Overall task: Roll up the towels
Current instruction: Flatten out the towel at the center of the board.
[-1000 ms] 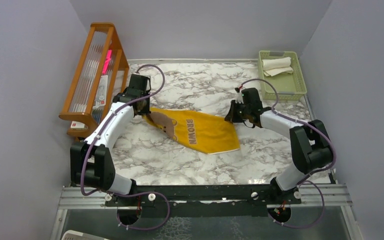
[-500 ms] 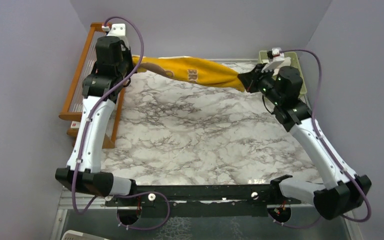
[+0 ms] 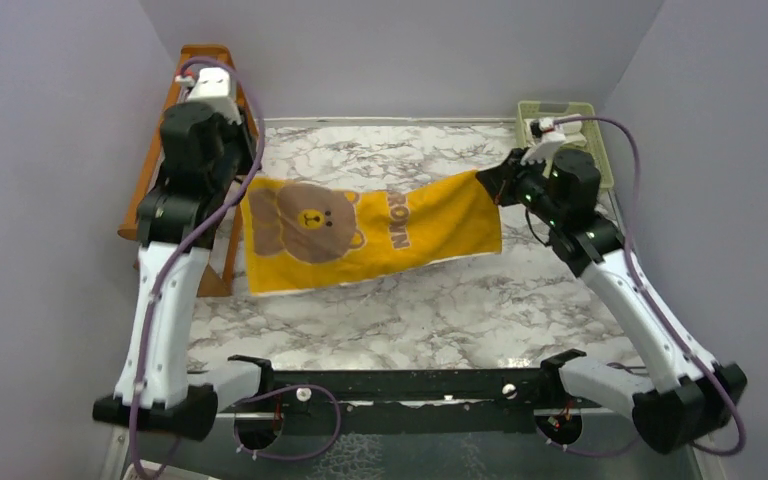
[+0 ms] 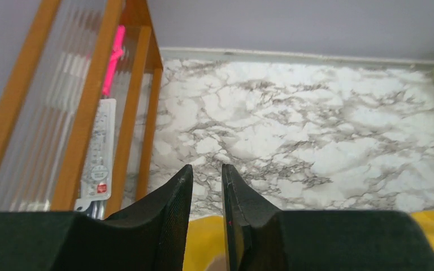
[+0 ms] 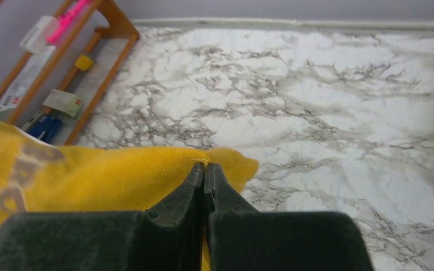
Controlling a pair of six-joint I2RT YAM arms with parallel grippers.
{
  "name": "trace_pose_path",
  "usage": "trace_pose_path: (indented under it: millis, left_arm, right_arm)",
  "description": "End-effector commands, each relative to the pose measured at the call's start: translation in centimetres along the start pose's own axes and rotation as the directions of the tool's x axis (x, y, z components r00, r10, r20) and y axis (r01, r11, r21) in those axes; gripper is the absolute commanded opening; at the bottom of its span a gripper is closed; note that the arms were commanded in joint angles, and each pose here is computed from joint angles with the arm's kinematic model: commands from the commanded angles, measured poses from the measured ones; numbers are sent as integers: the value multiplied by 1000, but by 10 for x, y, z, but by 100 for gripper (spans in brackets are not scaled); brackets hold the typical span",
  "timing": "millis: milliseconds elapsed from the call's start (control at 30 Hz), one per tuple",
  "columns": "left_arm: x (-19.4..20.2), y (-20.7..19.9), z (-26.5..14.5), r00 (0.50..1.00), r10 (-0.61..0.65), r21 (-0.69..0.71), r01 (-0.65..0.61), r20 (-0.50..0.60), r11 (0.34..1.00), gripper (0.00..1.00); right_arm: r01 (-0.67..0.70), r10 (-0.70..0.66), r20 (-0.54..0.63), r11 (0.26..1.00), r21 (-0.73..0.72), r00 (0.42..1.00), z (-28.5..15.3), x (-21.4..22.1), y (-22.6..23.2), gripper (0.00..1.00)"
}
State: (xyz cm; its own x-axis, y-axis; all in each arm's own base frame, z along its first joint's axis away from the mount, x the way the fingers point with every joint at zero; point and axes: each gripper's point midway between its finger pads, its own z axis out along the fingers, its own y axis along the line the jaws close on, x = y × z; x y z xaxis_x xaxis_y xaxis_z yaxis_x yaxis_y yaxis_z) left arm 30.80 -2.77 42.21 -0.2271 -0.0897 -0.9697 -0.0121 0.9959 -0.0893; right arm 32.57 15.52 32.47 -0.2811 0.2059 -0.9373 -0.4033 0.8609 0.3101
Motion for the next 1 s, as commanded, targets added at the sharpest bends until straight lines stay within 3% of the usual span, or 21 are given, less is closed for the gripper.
trace_pose_path:
  millis: [0,167,333,433,567,633,767,967]
  left_arm:
    - [36,0,77,980,74,-33,-81,-184,996,26]
    - [32,1,94,977,105,-40,-115,-188,993,25]
    - [124,12,82,933,100,-39,-120,-345,992,26]
    - [191,7,65,888,2,-31,-18,-460,999,30]
    - [277,-47,43,754,-174,39,256,-633,966,36]
    - [311,-79,33,722,-151,70,266,-675,962,42]
    - [344,-118,41,699,-135,66,253,-702,965,49]
    - [354,-152,88,720,-138,89,269,-680,959,58]
  right_arm:
    - [5,-3,-39,999,54,999,42,-2,-15,0]
    - [14,-13,-12,998,54,1000,43,-12,-14,0]
    - [-16,23,-110,998,66,994,13,51,-24,0]
    - [-75,98,-242,992,103,965,-7,121,-36,0]
    - [-99,158,-350,978,181,923,-28,174,-52,0]
    - [-91,156,-344,976,198,926,-29,176,-56,0]
    - [-72,135,-329,978,197,935,-20,165,-57,0]
    - [-47,112,-349,981,189,931,-11,164,-58,0]
